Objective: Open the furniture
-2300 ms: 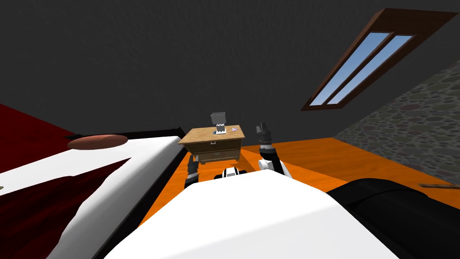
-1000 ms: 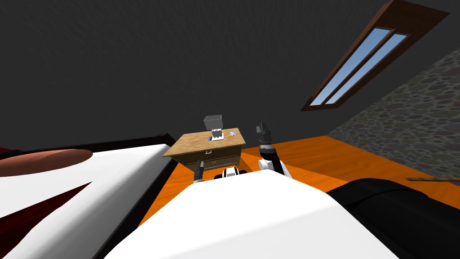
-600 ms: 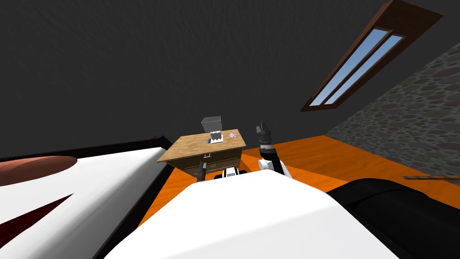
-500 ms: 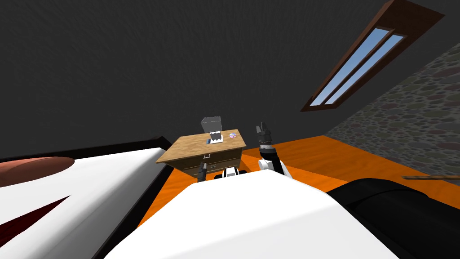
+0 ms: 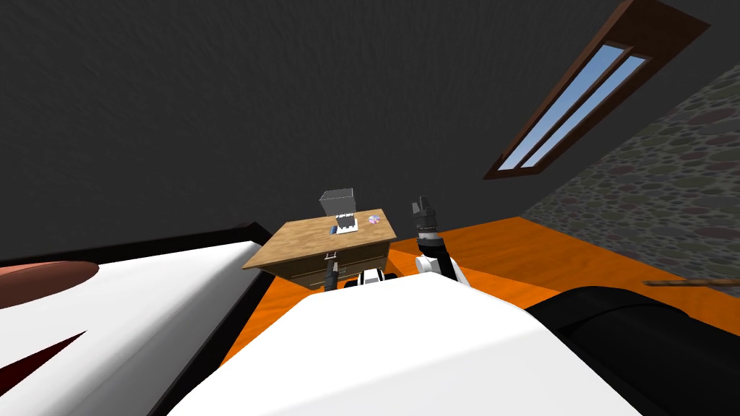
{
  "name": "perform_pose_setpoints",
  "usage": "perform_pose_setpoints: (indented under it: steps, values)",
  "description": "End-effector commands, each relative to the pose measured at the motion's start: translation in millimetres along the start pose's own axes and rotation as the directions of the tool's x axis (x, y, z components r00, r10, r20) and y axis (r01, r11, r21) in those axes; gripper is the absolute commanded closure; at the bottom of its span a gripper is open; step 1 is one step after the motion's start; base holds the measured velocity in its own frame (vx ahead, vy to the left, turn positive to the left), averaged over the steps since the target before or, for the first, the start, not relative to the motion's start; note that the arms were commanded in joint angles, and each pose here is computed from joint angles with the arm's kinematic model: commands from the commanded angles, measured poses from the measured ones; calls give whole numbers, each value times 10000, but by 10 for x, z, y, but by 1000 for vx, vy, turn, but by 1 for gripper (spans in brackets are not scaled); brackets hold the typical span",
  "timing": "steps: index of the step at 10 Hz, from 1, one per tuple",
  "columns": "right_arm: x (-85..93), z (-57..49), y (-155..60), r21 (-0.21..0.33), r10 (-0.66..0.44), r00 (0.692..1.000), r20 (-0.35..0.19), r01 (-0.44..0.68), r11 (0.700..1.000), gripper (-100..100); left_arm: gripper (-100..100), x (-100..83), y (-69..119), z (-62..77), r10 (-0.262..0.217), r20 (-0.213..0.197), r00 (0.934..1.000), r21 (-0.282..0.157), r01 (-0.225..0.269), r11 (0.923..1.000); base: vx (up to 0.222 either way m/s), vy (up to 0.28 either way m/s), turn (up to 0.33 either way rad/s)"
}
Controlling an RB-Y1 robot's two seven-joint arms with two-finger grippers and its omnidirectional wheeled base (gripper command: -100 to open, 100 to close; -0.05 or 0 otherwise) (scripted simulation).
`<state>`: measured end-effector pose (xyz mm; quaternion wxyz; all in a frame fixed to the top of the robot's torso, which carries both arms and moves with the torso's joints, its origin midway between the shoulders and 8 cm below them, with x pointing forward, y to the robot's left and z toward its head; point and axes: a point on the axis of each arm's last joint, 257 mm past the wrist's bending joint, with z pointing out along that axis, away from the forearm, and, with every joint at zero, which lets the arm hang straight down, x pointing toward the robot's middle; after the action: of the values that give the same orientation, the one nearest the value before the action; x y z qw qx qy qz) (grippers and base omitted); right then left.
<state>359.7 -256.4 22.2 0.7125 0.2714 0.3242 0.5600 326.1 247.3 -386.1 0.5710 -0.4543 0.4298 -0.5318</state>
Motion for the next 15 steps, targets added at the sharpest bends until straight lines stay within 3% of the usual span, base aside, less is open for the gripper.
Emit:
perform_pose_setpoints:
  steps: [1,2,4,6,7,8,11,12,13,15]
  values:
    - [0,0,0,0,0,10000,0,0,10000,0,-100,10,3,150,-8,-36,10000,0,8,10000,-22,-3,13]
    - [0,0,0,0,0,10000,0,0,10000,0,-100,10,3,150,-8,-36,10000,0,8,10000,-14,-2,0]
    - [0,0,0,0,0,10000,0,0,10000,0,-100,26,0,350,-20,-84,10000,1,20,10000,-22,-1,25]
    - [0,0,0,0,0,10000,0,0,10000,0,-100,34,-4,450,-26,-108,9999,1,26,10000,-25,-4,10]
    - [0,0,0,0,0,10000,0,0,10000,0,-100,34,-5,417,-24,-99,9999,19,25,10000,-8,-1,0]
    - [0,0,0,0,0,10000,0,0,10000,0,100,18,3,250,-14,-60,10000,0,14,10000,27,5,-38]
    - [0,0,0,0,0,10000,0,0,10000,0,100,0,0,0,0,0,10000,0,0,10000,27,2,-20]
    - [0,0,0,0,-1,10000,0,1,10000,0,100,-13,2,57,3,-16,10000,-12,-3,10000,15,1,-2]
    - [0,0,0,0,0,10000,0,0,10000,0,-100,-151,-10,75,301,-131,9995,24,-301,9995,0,0,0]
    - [0,0,0,0,0,10000,0,0,10000,0,-100,-250,-19,115,525,-220,9984,42,-524,9986,-19,-2,4]
